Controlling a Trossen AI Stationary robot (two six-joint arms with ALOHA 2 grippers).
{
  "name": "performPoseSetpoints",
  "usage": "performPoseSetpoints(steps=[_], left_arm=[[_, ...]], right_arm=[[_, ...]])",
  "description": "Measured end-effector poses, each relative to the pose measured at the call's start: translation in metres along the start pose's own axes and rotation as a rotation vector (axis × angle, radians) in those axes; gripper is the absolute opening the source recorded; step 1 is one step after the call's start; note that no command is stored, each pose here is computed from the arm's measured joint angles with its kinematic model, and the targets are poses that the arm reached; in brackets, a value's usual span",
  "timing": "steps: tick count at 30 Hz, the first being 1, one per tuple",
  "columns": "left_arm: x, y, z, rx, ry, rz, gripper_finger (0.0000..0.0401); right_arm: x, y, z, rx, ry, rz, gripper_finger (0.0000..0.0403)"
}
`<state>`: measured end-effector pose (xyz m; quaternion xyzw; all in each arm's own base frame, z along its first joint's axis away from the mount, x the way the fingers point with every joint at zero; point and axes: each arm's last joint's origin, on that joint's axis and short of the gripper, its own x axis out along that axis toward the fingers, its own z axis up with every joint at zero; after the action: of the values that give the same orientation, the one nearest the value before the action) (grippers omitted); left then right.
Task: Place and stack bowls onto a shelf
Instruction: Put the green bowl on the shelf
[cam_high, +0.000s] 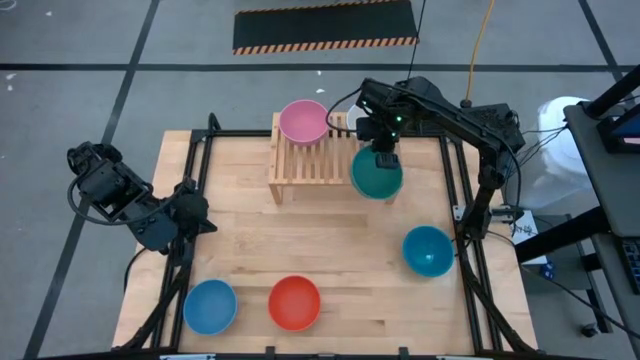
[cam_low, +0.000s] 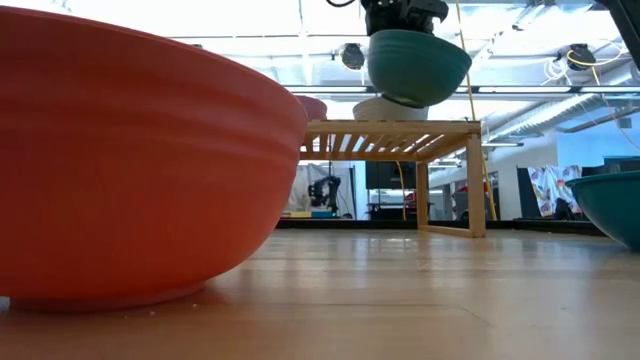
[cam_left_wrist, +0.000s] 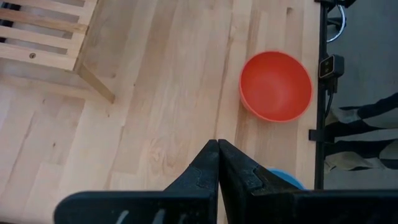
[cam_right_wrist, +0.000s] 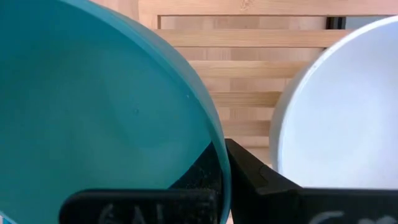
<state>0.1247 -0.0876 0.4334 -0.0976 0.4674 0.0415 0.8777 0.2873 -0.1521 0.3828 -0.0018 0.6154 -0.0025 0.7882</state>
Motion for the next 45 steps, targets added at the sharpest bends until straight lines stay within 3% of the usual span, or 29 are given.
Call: performPoseSetpoints(steps=[21,45], left_arm=[[0.0,0.0,0.0,0.001,0.001,0.0,0.0008],[0.0,0.0,0.0,0.004,0.001,0.0,0.0008]], right_arm=[[0.019,-0.021,-0.016,0.025,0.078,0.029,0.0],[0.018,-0.032,-0.018,0.021,0.04,-0.003,0.0]])
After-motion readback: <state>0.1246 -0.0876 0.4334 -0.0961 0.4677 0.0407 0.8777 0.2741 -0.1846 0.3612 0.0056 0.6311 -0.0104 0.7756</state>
